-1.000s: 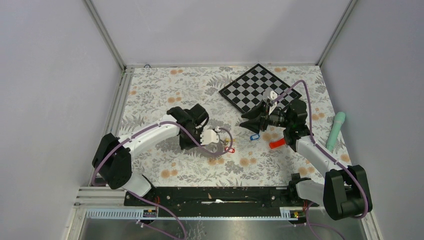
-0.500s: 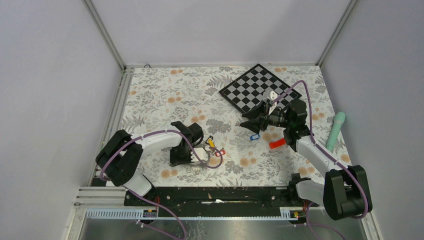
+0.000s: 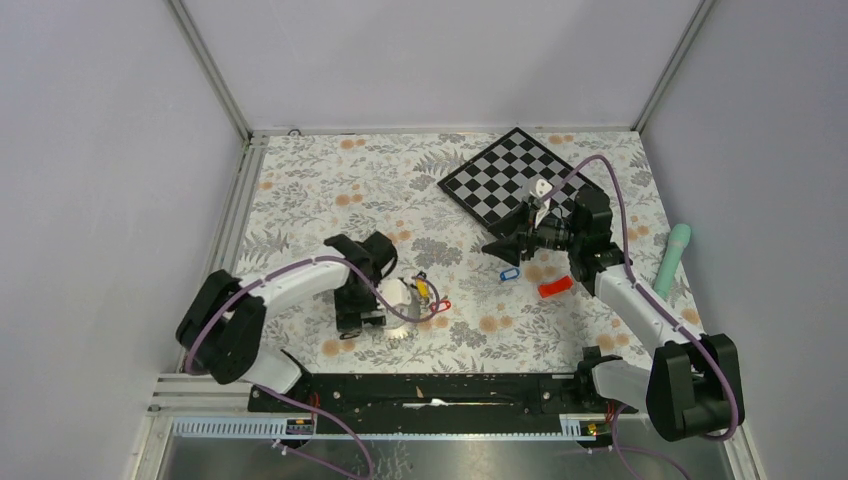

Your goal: Put the keys on the keyring

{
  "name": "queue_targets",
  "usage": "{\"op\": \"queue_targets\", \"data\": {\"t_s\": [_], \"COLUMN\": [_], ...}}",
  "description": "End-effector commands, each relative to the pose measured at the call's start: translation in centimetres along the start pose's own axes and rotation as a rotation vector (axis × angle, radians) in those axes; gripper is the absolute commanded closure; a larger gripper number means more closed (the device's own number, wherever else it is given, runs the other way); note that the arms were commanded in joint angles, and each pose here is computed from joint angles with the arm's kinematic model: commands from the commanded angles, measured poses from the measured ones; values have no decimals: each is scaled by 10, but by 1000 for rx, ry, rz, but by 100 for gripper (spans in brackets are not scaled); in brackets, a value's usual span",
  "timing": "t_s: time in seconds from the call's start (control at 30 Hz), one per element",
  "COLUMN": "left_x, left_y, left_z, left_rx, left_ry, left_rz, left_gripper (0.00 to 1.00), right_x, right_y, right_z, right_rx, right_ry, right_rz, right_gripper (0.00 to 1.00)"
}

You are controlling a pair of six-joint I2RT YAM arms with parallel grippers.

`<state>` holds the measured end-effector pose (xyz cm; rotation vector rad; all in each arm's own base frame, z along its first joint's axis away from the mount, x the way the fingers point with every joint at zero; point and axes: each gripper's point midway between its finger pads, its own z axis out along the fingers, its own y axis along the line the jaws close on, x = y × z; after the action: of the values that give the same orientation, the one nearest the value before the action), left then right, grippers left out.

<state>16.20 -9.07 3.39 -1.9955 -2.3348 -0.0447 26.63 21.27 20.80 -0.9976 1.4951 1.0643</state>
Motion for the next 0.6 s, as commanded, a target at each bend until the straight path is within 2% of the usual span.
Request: {"op": "queue_targets", "data": {"t_s": [0.0,0.13,0.23,0.37,0.47,0.57], "left_x": [-34,-65,-85,-103,-103,-103], "left_y": [20,7,-5,-28,-41,-42], "left_z": [-42,-61,-71,-64,-49,-39], "left_rx": [-80,-55,-25,20,32,1], "left_ry": [-233,-440,-542,-536,-481,-439], "left_rz": [47,237,392,561,668,707], "left_gripper": [19,22,25,34,35,36], "right_x": [6,22,25,23,25,25], "right_y": [-2,2,5,6,6,4], "right_z": [-10,-16,-19,-24,-28,-31], "right_rx": [28,27,31,52,65,84], "right_ry": [90,151,171,189,200,201], "right_rz": [-71,-84,-88,-90,-84,-82], "right_gripper": [38,38,38,37,37,37]}}
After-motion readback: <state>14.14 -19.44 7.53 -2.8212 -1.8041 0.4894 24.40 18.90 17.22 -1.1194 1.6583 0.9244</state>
